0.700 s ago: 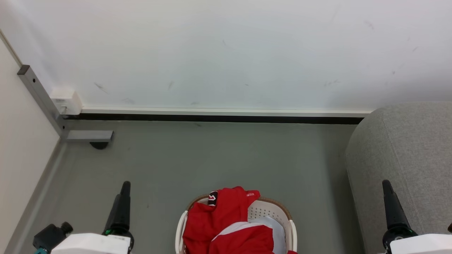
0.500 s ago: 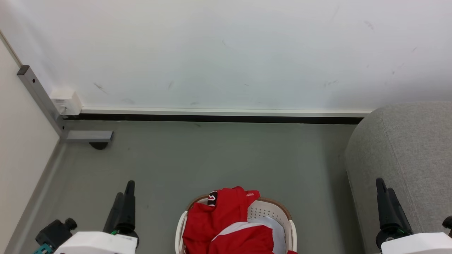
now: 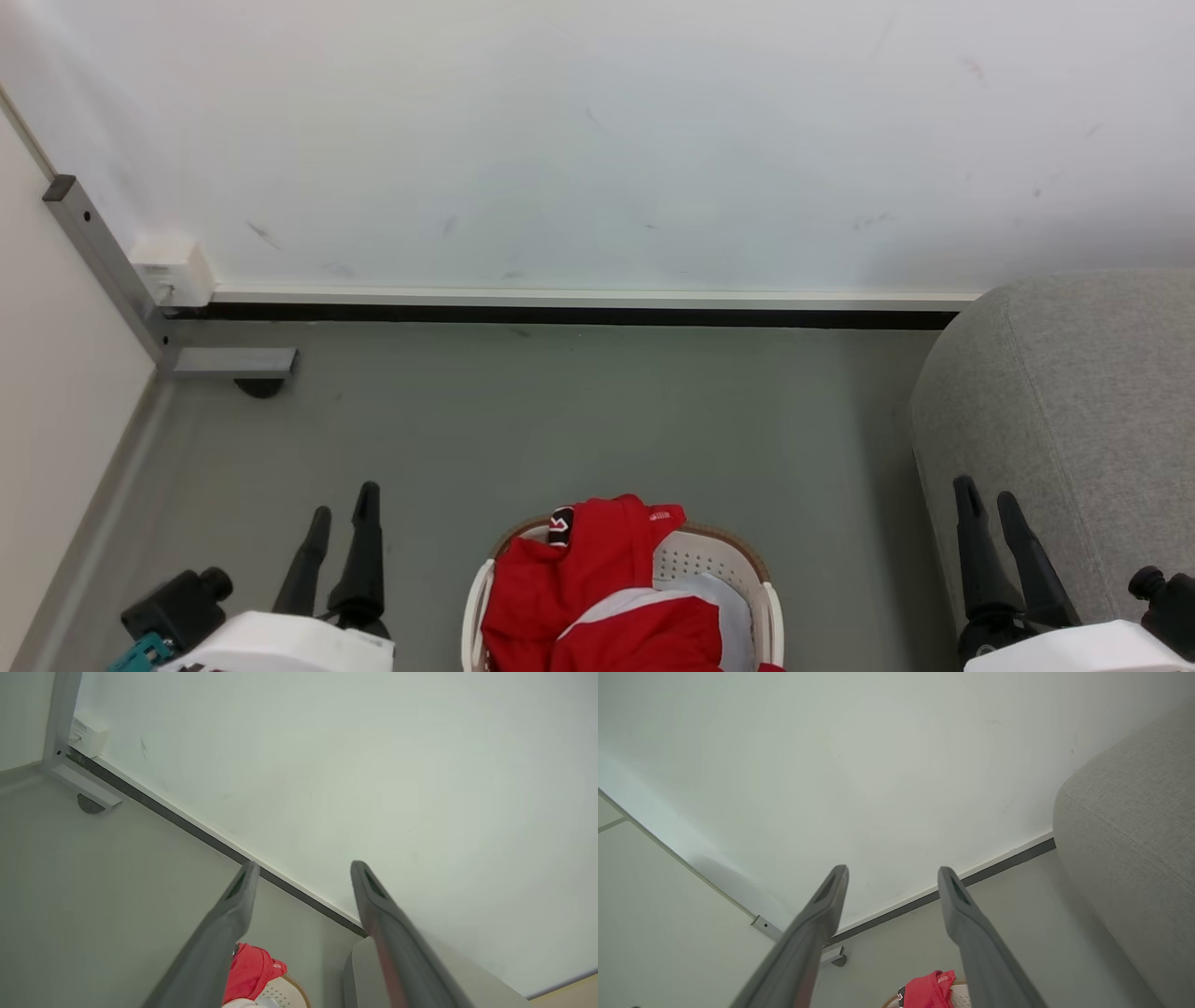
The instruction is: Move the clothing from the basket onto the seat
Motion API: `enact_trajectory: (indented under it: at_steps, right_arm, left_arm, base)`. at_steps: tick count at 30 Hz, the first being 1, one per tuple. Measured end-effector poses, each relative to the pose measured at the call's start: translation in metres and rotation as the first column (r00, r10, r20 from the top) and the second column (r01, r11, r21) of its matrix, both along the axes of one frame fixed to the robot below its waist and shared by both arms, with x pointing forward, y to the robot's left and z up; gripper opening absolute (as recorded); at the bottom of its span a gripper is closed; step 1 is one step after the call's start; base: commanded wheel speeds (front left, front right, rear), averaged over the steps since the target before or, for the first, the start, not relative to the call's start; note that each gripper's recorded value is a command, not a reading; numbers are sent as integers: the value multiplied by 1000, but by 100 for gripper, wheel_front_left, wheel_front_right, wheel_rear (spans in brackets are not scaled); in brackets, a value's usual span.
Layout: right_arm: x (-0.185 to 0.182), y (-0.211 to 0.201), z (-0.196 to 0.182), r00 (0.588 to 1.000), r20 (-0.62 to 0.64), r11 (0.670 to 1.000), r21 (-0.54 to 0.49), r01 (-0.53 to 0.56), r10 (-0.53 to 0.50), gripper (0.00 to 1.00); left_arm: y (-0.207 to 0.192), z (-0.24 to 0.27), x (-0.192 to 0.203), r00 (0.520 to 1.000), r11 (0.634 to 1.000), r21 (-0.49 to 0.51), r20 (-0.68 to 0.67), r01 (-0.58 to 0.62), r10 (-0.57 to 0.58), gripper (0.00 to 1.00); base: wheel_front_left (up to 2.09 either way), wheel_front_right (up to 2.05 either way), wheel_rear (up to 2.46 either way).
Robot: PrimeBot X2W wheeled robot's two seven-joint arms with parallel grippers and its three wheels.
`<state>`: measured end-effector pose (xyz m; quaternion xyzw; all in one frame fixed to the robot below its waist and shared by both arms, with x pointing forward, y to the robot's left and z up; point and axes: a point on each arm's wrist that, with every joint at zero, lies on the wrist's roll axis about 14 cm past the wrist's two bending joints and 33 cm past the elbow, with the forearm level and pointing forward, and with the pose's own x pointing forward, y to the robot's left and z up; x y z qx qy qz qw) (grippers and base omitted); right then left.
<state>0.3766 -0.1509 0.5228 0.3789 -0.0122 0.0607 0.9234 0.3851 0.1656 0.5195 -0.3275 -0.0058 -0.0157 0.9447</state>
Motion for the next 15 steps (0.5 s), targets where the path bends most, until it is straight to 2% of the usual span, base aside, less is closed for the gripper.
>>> enact_trajectory:
  at_steps: [15]
  right_arm:
    - [-4, 4, 1, 999, 37, 989, -148, 4, 1, 100]
  left_arm:
    - [-7, 6, 0, 999, 984, 178, 43, 9, -17, 100]
  base:
    - [0, 0, 0]
